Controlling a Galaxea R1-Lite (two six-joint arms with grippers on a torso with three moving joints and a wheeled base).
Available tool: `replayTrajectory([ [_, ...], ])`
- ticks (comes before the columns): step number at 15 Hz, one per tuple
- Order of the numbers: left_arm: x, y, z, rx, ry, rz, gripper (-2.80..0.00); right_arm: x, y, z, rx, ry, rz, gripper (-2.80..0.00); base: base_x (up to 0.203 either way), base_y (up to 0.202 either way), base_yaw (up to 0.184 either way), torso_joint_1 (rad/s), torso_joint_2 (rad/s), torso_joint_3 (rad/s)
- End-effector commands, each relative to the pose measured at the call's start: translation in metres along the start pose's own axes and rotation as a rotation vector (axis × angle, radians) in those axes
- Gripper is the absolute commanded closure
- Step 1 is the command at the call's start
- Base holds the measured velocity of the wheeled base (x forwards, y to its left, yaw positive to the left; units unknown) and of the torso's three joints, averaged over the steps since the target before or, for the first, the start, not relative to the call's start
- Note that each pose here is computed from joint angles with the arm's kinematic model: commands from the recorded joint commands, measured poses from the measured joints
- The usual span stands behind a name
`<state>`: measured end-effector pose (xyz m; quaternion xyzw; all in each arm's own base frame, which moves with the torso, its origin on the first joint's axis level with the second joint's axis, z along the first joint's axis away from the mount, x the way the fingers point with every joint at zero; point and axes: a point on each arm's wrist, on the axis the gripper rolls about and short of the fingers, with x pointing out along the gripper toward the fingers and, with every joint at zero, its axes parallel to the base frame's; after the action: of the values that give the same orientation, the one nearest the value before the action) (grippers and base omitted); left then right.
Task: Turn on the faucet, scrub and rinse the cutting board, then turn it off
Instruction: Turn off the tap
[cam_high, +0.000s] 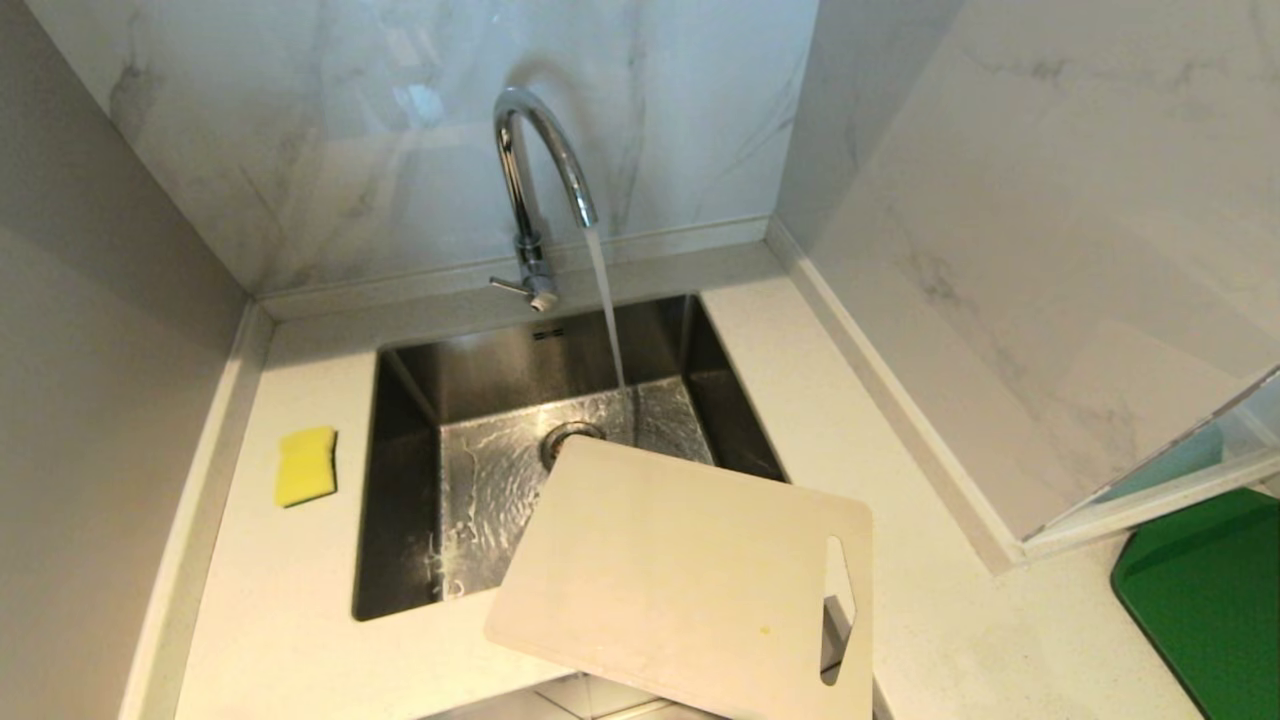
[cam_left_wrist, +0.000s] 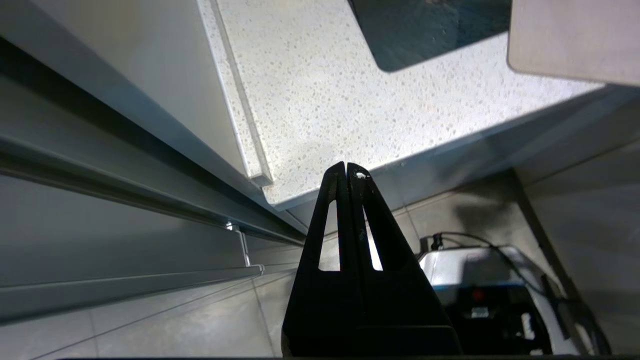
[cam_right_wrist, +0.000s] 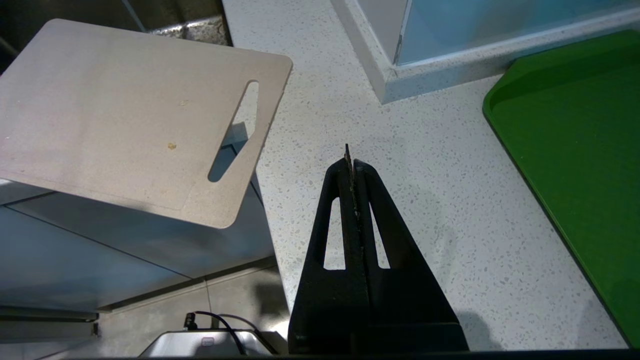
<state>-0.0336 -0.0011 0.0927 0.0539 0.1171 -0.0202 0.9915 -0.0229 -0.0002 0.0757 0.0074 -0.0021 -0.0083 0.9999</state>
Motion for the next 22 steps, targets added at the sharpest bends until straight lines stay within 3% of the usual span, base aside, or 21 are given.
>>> replayTrajectory([
  [1, 0.007, -0.001, -0.008, 0.024, 0.070, -0.005, 0.00, 0.000, 0.000, 0.000, -0.001, 0.001, 0.000, 0.00, 0.000, 0.000, 0.000, 0.000, 0.00, 0.000],
  [4, 0.008, -0.001, -0.010, 0.005, 0.079, 0.003, 0.00, 0.000, 0.000, 0.000, 0.000, 0.001, 0.000, 0.00, 0.000, 0.000, 0.000, 0.000, 0.00, 0.000],
  [5, 0.008, -0.001, -0.011, -0.036, 0.075, 0.006, 0.00, 0.000, 0.000, 0.000, 0.000, 0.001, 0.000, 0.00, 0.000, 0.000, 0.000, 0.000, 0.00, 0.000],
  [7, 0.006, 0.000, -0.012, -0.094, 0.026, 0.029, 0.00, 0.000, 0.000, 0.000, -0.001, 0.001, 0.000, 0.00, 0.000, 0.000, 0.000, 0.000, 0.00, 0.000],
  [10, 0.003, 0.000, -0.014, -0.106, -0.074, 0.061, 0.00, 0.000, 0.000, 0.000, 0.000, 0.001, 0.000, 0.00, 0.000, 0.000, 0.000, 0.000, 0.00, 0.000],
  [11, 0.004, 0.000, -0.015, -0.115, -0.074, 0.065, 0.00, 0.000, 0.000, 0.000, 0.000, 0.001, 0.000, 0.00, 0.000, 0.000, 0.000, 0.000, 0.00, 0.000],
  [13, 0.003, 0.000, -0.014, -0.098, -0.076, 0.065, 0.00, 0.000, 0.000, 0.000, 0.000, 0.001, 0.000, 0.00, 0.000, 0.000, 0.000, 0.000, 0.00, 0.000],
  [15, 0.004, 0.000, -0.012, -0.018, -0.099, 0.063, 0.00, 0.000, 0.000, 0.000, 0.000, 0.001, 0.000, 0.00, 0.000, 0.000, 0.000, 0.000, 0.00, 0.000],
  [16, 0.007, -0.001, -0.016, -0.010, -0.096, 0.040, 0.00, 0.000, 0.000, 0.000, 0.000, 0.001, 0.000, 0.00, 0.000, 0.000, 0.000, 0.000, 0.00, 0.000],
  [22, 0.012, -0.001, -0.014, -0.040, -0.208, 0.042, 0.00, 0.000, 0.000, 0.000, 0.000, 0.001, 0.000, 0.00, 0.000, 0.000, 0.000, 0.000, 0.00, 0.000],
])
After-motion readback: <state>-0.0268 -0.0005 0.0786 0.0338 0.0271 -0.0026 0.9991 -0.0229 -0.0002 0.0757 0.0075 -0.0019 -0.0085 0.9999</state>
